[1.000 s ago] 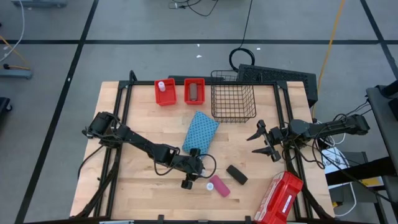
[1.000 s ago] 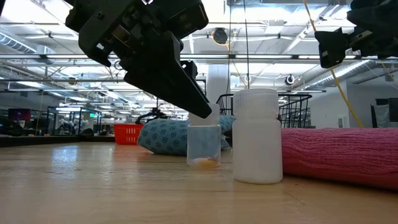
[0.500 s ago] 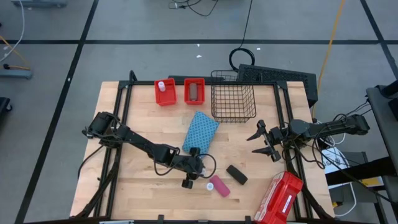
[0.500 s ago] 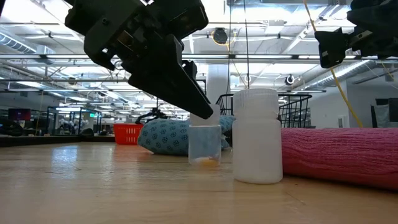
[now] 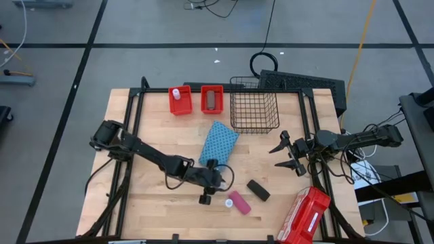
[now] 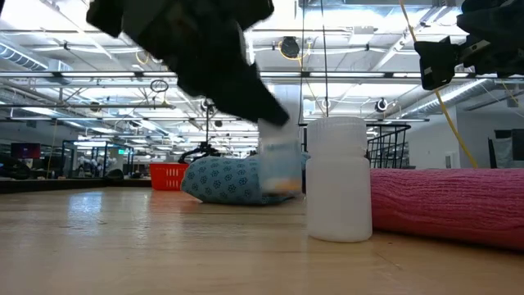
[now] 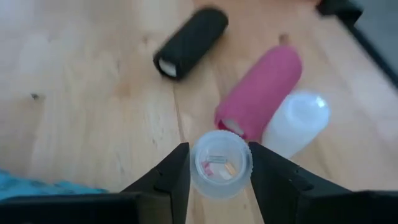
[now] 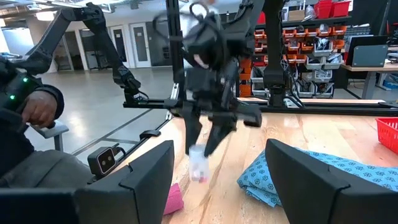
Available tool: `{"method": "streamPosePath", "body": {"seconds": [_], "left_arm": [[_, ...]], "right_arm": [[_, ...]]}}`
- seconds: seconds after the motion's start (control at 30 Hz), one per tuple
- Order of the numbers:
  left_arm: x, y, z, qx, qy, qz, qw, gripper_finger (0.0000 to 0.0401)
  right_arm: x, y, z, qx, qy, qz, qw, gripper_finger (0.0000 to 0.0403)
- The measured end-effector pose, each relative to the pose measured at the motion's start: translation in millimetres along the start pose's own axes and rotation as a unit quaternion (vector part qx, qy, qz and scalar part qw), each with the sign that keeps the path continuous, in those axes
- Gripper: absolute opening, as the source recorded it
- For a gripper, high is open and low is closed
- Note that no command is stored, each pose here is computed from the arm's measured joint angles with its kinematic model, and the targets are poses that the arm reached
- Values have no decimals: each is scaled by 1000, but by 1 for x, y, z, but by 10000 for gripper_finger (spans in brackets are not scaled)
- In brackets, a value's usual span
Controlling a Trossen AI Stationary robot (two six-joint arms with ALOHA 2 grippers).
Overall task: Pick & Place Medicine items
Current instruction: Put the transparent pill bottle into the left orange basket
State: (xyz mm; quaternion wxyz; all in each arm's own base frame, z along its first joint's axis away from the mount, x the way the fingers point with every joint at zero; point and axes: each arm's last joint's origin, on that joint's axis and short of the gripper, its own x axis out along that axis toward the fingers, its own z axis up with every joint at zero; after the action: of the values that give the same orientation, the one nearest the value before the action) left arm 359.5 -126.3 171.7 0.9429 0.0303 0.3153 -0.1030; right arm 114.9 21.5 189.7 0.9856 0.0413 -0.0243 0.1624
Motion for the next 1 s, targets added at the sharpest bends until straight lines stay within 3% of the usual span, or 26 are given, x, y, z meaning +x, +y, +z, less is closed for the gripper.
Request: {"method": "streamPosePath", "body": {"seconds": [0.17,0.5,0.7,0.83,1.0], "left_arm": [[-30,8,22,-8,-36,21,999,141],[-111,41,54,-60,-89,157,982,144],[-154,65,59,-95,-109,267,953,153],[-174,88,54,-124,-98,352,923,154],[-188,122,45,-175,-80,408,892,143]], "right_arm": [[0,0,0,0,0,0,1000,243],[0,0,0,0,0,0,1000,242],[0,0,0,0,0,0,1000,242],[0,0,0,0,0,0,1000,242],[0,0,0,0,0,0,1000,242]]}}
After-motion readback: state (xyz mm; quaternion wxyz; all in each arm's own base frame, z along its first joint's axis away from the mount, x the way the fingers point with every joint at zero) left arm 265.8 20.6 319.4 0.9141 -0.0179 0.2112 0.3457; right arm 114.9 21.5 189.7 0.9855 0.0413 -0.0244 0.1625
